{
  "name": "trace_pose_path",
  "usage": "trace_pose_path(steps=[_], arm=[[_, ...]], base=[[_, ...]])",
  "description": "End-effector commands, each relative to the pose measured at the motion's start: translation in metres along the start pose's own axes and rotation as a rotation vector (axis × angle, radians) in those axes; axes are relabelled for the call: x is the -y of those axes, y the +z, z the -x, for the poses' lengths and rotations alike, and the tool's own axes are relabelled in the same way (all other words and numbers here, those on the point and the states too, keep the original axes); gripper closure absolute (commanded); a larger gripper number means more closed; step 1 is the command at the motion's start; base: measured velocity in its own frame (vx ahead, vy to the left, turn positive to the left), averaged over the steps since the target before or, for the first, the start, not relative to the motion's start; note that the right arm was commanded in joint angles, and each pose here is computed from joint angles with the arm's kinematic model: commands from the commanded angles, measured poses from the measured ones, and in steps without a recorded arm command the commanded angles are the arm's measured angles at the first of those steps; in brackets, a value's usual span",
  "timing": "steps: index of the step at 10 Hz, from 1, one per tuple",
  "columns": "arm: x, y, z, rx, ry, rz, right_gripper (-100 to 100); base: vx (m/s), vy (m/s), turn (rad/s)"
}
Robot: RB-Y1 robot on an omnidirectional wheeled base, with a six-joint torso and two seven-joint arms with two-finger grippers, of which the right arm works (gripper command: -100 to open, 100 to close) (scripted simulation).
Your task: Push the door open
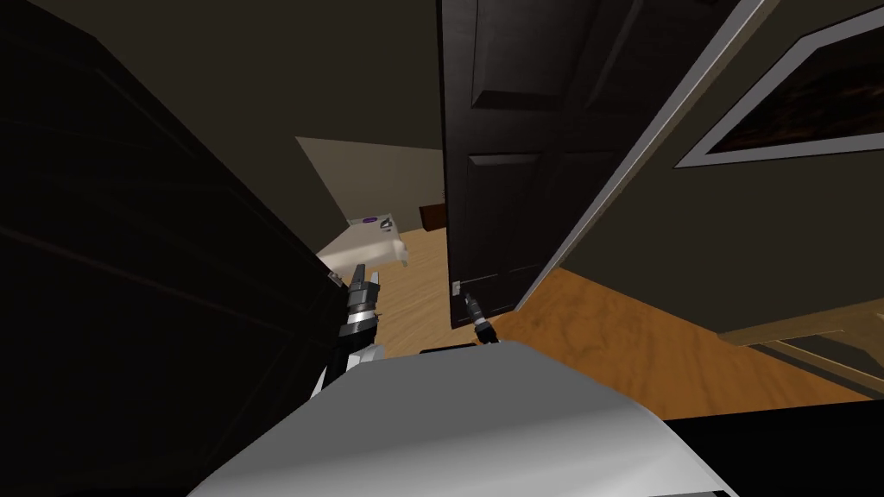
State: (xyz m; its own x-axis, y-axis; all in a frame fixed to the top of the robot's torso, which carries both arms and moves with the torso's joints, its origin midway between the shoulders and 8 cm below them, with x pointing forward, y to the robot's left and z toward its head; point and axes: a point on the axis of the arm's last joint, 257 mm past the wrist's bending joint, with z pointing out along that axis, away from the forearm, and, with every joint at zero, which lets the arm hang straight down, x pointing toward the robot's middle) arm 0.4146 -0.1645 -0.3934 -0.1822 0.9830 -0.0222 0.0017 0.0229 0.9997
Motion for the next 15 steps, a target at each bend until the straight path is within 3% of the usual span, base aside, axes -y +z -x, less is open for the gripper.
trace_pose_path(steps=[1, 3, 5, 15], arm=[[-0.0006, -0.0022, -0.0034, -0.002, 0.007, 0.002, -100], [-0.0017, -0.0051, -0.0084, -0.003, 0.018, 0.005, -100], [-0.0008, -0.0041, -0.0046, 0.000, 0.011, 0.004, -100], [-0.0018, -0.0007, 0.0000, 0.018, 0.011, 0.014, -100]], base=[[-0.224, 0.012, -0.038], [-0.250, 0.014, -0.032], [-0.018, 0.021, 0.007], [0.177, 0.033, 0.018]])
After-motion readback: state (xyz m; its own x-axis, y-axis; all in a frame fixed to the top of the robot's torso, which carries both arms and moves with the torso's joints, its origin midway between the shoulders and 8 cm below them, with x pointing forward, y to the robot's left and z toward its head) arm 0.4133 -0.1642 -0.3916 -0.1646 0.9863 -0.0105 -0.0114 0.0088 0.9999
